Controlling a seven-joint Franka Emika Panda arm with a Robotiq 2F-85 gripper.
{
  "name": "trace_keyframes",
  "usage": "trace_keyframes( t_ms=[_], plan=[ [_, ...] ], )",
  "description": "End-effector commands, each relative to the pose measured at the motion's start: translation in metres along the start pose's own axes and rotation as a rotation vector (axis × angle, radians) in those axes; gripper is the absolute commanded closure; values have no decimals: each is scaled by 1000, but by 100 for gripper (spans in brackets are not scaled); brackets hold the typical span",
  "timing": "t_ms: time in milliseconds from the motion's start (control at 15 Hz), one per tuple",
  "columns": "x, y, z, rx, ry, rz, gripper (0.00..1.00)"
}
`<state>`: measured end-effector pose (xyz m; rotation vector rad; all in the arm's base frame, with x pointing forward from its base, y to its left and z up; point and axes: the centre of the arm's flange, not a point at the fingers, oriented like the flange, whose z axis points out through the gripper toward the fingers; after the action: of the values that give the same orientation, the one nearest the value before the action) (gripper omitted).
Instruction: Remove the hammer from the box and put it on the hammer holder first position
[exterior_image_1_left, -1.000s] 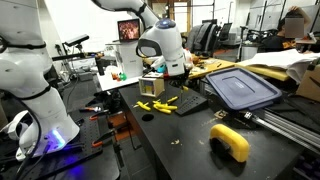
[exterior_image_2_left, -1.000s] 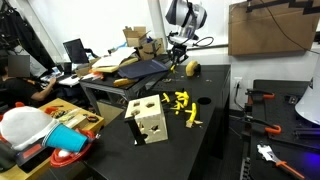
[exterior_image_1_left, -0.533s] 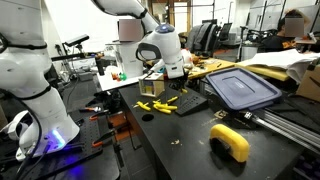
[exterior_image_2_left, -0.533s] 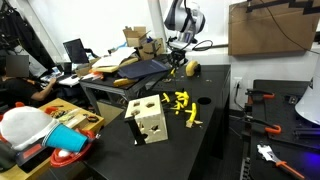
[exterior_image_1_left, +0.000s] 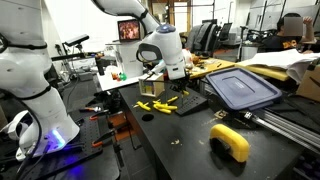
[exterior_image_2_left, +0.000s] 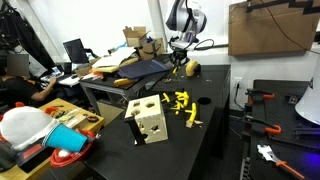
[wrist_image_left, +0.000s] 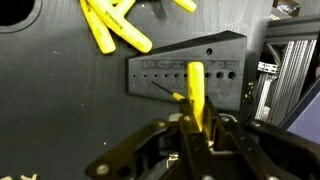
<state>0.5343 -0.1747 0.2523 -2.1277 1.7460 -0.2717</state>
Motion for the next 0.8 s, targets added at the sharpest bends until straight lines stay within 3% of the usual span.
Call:
trace_keyframes(
  t_ms=[0, 733],
  plan=[
    [-1, 2, -2, 3, 19, -16, 96],
    [-2, 5, 8, -11, 7, -13, 96]
  ],
)
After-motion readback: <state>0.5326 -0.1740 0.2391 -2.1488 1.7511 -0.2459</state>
